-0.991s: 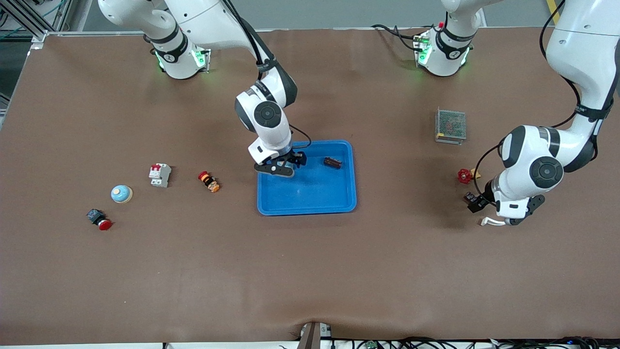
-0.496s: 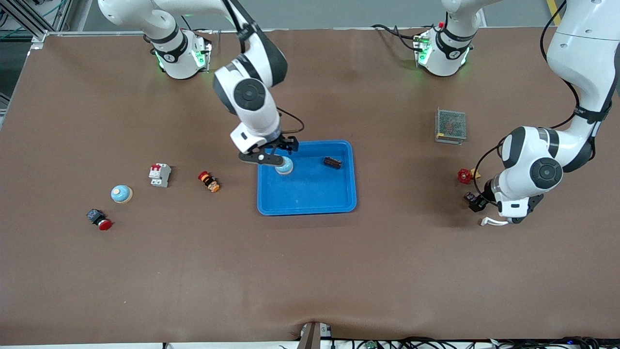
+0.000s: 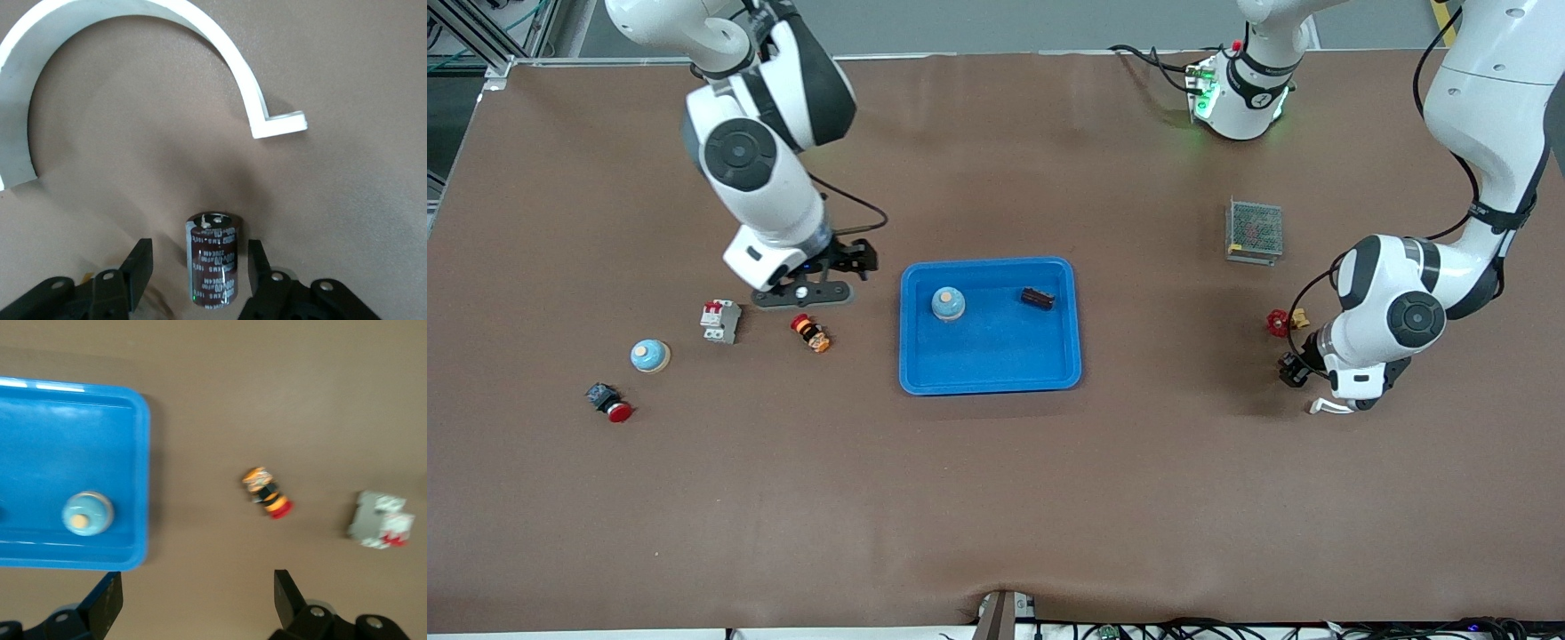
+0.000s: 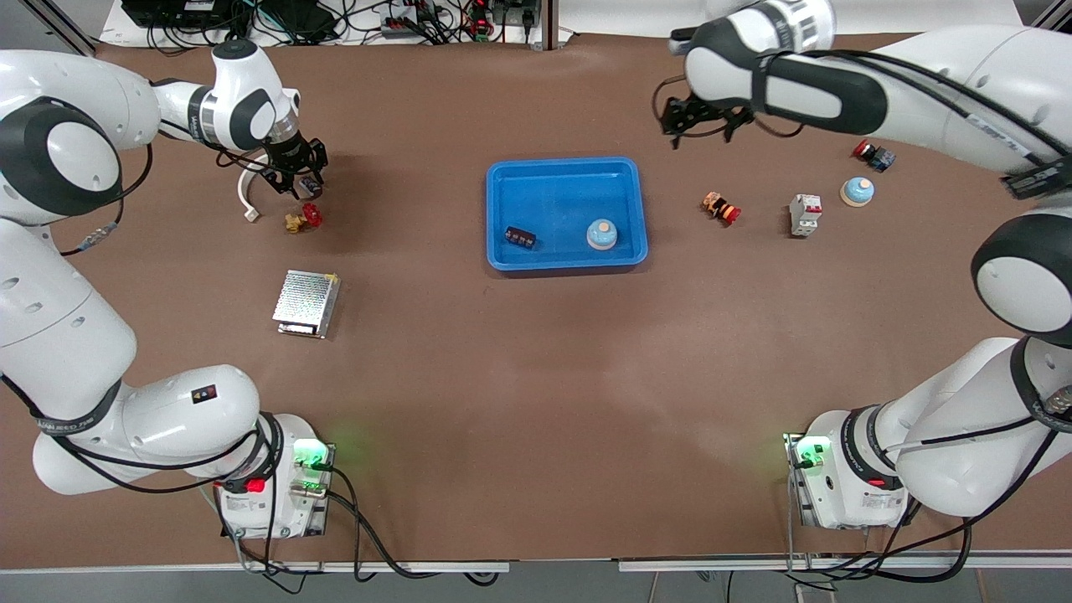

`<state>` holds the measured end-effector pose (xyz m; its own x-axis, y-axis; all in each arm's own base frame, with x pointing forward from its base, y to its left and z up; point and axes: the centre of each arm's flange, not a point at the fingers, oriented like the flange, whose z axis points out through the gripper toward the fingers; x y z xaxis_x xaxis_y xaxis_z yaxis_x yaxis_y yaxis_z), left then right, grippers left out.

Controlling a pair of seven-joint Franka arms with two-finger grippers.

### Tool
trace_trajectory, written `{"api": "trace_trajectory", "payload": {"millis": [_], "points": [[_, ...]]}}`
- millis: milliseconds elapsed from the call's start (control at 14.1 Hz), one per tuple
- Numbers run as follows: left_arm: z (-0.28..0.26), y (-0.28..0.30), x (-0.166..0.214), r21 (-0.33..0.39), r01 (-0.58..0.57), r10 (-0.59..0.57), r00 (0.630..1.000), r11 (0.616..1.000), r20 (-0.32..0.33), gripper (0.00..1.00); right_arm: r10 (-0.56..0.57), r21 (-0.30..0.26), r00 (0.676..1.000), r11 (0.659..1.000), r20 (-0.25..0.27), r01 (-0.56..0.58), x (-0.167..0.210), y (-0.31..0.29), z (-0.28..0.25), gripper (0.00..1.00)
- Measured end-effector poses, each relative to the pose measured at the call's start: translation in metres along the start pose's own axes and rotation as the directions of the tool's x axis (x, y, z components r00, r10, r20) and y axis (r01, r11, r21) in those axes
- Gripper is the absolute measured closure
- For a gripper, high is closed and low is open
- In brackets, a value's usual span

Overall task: Place electrolytic capacitor and blue bell in tray
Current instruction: 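Grasp the second capacitor with the left gripper while the right gripper reaches the bell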

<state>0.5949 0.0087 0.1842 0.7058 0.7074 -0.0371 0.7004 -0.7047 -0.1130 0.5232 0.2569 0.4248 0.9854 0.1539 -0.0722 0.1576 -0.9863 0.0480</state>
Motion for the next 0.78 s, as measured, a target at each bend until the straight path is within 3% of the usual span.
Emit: {"api": "trace_trajectory", "payload": {"millis": [142, 212, 496, 779], "points": [[0.000, 0.001, 0.000, -0.003, 0.000, 0.000, 1.000, 1.000, -0.002, 0.51, -0.095, -0.005, 0.995, 0.995, -0.001, 0.095, 0.007, 0.040, -0.005, 0.00], [-0.001, 0.001, 0.000, -0.003, -0.001, 0.001, 1.000, 1.000, -0.002, 0.64, -0.143, -0.003, 0.990, 0.990, 0.000, 0.143, 0.011, 0.066, -0.005, 0.00], [-0.001, 0.001, 0.000, -0.005, -0.002, 0.002, 1.000, 1.000, -0.003, 0.66, -0.267, 0.016, 0.964, 0.964, 0.013, 0.267, 0.017, 0.189, 0.004, 0.00], [-0.006, 0.004, 0.003, -0.017, -0.001, 0.000, 1.000, 1.000, -0.013, 0.66, -0.331, 0.020, 0.944, 0.943, -0.003, 0.331, 0.011, 0.259, 0.015, 0.00]]}}
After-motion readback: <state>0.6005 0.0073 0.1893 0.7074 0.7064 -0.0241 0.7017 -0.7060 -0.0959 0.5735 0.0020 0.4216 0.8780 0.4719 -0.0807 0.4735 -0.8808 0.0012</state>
